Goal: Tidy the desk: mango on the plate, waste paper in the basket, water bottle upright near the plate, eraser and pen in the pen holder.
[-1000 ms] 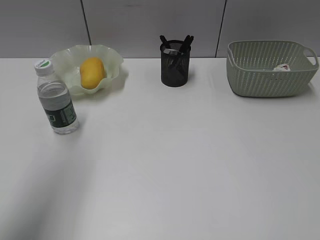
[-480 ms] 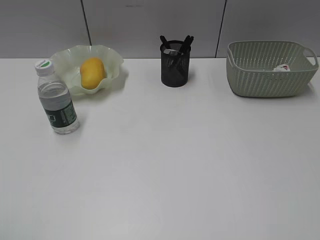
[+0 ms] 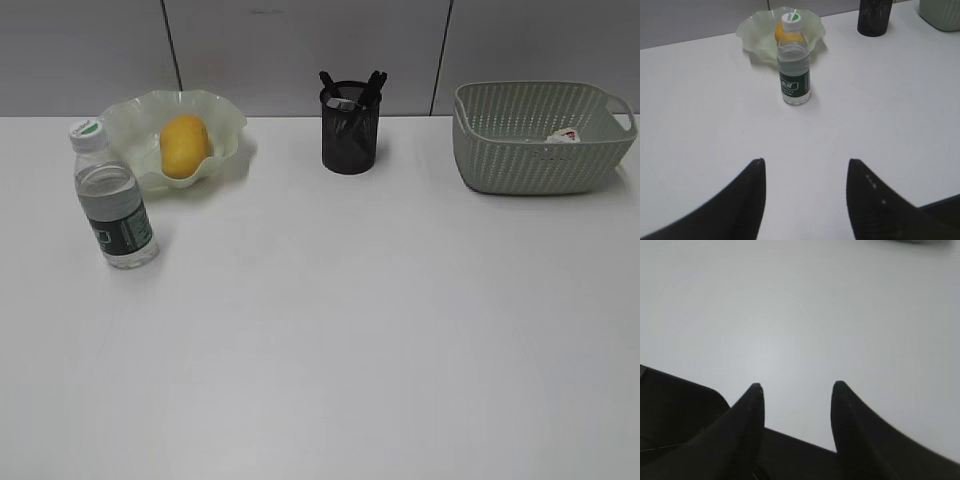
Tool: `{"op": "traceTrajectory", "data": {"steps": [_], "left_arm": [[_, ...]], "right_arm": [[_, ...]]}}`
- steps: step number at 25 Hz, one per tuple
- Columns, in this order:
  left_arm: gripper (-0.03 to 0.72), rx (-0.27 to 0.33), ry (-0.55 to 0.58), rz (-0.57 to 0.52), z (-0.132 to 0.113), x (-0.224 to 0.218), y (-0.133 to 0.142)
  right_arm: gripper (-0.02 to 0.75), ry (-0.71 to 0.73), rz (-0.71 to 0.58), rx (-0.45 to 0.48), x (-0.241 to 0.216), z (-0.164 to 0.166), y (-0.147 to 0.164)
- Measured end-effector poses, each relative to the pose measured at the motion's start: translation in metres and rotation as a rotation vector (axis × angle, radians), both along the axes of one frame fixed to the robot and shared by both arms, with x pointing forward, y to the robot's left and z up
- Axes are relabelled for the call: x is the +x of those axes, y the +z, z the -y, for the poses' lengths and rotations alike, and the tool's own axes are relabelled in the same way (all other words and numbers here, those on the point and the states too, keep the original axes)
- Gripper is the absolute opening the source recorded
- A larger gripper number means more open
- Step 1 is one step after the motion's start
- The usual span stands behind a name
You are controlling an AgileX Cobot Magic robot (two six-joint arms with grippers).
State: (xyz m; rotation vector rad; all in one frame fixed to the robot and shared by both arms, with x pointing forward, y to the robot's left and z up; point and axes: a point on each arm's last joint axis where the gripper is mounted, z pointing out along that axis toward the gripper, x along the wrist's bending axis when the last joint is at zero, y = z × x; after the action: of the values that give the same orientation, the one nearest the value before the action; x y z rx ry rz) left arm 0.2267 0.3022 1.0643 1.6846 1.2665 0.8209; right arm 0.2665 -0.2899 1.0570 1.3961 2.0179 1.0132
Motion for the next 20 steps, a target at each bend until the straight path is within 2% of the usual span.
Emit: {"op": "traceTrajectory", "data": {"steps": [6, 16, 20], "left_arm": [[0.363, 0.004, 0.011, 0.005, 0.0000, 0.0019, -0.0015], [0.361, 0.004, 0.023, 0.007, 0.0000, 0.0019, -0.0014], [0.361, 0.005, 0.128, 0.007, 0.0010, 0.0018, -0.0014]], "right_arm": [[0.358, -0.005, 0.010, -0.011, -0.0001, 0.0014, 0.0002], [0.358, -0.007, 0.005, -0.002, -0.0003, 0.0006, -0.0002], [0.358, -0.141, 0.005, 0.013, -0.0003, 0.0036, 0.0000]]}}
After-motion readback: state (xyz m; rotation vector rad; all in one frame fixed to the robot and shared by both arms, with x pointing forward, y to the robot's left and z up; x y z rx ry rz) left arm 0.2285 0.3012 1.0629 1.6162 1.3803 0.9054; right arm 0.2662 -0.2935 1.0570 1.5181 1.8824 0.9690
